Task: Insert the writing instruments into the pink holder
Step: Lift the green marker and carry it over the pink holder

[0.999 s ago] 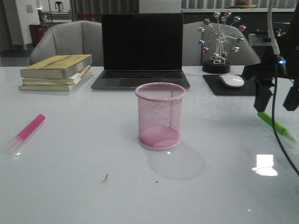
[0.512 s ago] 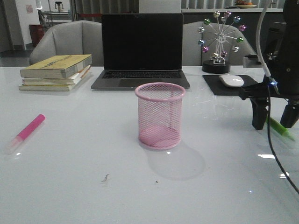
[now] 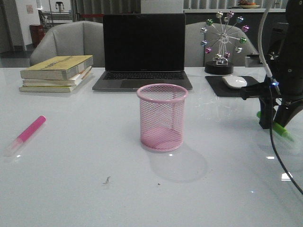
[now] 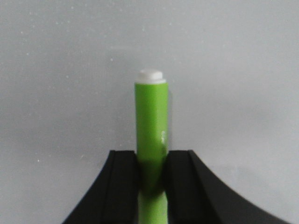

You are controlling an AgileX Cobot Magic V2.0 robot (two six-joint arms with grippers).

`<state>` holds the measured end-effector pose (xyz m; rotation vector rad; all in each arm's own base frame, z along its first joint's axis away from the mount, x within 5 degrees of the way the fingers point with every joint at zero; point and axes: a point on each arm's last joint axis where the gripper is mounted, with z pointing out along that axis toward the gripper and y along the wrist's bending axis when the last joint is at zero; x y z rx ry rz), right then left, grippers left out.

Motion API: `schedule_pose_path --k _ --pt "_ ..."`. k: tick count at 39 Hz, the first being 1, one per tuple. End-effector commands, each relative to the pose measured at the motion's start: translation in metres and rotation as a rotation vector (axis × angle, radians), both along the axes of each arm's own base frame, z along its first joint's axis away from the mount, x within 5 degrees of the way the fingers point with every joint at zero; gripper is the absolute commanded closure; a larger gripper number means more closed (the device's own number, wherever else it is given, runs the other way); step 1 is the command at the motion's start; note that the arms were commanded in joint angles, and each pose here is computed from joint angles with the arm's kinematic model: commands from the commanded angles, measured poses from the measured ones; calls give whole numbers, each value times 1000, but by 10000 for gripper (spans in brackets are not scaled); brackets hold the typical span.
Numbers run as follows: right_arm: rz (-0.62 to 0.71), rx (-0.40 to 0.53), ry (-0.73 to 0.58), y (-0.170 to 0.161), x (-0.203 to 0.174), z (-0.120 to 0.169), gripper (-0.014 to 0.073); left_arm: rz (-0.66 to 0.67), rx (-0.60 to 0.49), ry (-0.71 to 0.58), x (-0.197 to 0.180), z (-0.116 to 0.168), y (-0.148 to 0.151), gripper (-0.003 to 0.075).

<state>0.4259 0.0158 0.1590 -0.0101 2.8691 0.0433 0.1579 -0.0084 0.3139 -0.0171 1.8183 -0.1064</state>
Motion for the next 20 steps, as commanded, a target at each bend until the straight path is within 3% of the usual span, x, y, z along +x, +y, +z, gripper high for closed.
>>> schedule_pose_path --k 1,13,20 --pt "17 -4 -160 3 2 45 566 17 -25 -99 2 18 1 265" --pt "98 33 -571 38 -25 155 566 16 -25 -93 2 17 1 265" --pt "184 96 -834 70 -65 197 566 14 -25 -83 2 16 1 265"
